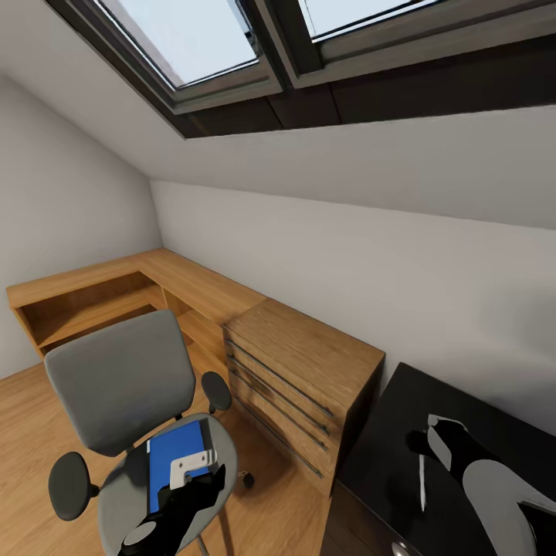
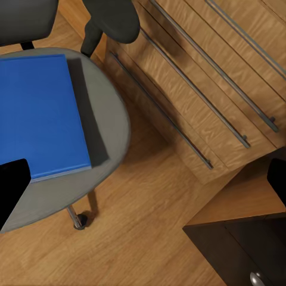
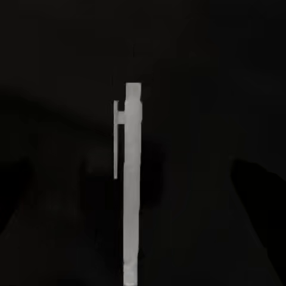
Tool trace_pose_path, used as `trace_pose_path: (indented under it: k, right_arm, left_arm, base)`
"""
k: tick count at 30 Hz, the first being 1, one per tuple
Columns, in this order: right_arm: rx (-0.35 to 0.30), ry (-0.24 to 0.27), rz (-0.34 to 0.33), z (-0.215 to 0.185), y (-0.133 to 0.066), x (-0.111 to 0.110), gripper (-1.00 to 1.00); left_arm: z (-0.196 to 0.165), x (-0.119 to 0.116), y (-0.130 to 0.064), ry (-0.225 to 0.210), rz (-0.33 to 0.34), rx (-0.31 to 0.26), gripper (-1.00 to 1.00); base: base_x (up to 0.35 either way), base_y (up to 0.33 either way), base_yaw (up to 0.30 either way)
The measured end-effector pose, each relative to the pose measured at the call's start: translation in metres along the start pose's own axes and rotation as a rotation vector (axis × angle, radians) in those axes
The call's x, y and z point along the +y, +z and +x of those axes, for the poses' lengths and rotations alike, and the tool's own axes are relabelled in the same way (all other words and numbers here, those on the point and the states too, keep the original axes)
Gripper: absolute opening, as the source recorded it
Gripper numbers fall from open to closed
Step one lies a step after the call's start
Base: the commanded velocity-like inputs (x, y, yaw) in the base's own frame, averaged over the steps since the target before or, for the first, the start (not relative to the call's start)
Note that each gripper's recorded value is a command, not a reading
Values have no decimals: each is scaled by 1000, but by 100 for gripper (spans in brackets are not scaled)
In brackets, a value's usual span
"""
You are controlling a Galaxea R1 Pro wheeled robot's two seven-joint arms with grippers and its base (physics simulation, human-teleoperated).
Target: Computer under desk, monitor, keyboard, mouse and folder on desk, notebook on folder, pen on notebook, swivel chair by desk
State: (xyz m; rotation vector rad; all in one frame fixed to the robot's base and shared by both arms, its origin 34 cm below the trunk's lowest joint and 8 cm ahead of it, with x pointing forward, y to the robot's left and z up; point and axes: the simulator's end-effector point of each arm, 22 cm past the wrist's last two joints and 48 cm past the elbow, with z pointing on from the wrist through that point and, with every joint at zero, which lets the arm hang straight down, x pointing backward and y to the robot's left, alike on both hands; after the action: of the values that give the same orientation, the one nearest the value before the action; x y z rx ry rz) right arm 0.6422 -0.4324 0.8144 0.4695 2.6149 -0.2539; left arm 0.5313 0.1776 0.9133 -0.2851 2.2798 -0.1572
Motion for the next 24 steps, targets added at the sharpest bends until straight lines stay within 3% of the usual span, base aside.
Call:
trace_pose_path:
  k: [14,19,24]
  right_arm:
    - [-12,1,-1,-5,-9,-2,100]
    - [-96,20,-11,-42,-21,1,100]
    - [-172,30,-47,-74,-38,26,100]
  left_arm:
    - [-2,-1,-8,-1,1,0,100]
    - [-3,-1,-8,-1,0,0,100]
    - [-3,0,-8,-1,0,0,100]
  base:
    - [0,0,0]
    - [0,0,0]
    - [0,0,0]
